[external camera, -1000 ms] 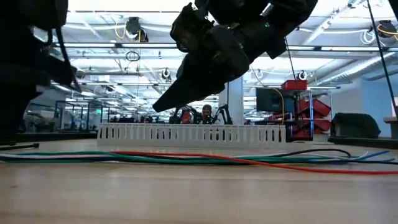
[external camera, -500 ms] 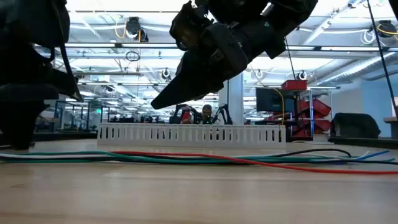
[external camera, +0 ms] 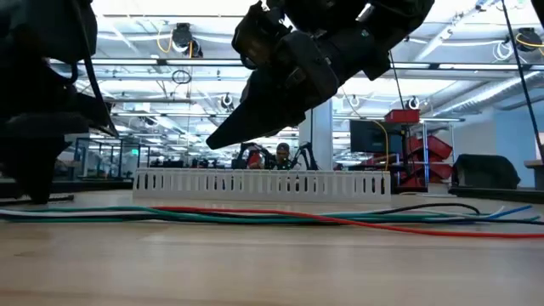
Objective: Ziptie cables
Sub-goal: Wrap the cables together using a zip tie
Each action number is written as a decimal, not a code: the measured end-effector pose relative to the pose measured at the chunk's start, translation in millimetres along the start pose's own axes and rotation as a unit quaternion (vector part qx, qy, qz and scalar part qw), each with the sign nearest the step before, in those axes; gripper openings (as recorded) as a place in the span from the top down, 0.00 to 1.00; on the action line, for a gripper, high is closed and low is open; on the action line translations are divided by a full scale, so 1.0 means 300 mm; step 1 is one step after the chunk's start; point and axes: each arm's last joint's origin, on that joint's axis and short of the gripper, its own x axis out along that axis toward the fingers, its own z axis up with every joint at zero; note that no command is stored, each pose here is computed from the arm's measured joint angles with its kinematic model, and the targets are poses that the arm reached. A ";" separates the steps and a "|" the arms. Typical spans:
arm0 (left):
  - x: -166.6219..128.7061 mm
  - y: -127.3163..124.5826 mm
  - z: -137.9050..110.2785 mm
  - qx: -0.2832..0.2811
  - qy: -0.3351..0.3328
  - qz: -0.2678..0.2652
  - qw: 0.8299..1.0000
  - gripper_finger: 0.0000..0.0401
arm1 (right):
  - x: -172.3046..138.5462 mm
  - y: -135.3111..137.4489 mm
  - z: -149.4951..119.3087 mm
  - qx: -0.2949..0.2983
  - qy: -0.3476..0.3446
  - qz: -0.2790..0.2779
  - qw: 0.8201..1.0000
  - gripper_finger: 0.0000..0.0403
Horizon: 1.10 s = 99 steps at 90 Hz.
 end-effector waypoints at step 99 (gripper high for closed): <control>-0.490 -0.142 0.111 0.070 -0.521 -0.168 0.834 1.00 | -0.134 -0.037 -0.089 0.058 0.206 -0.338 0.916 1.00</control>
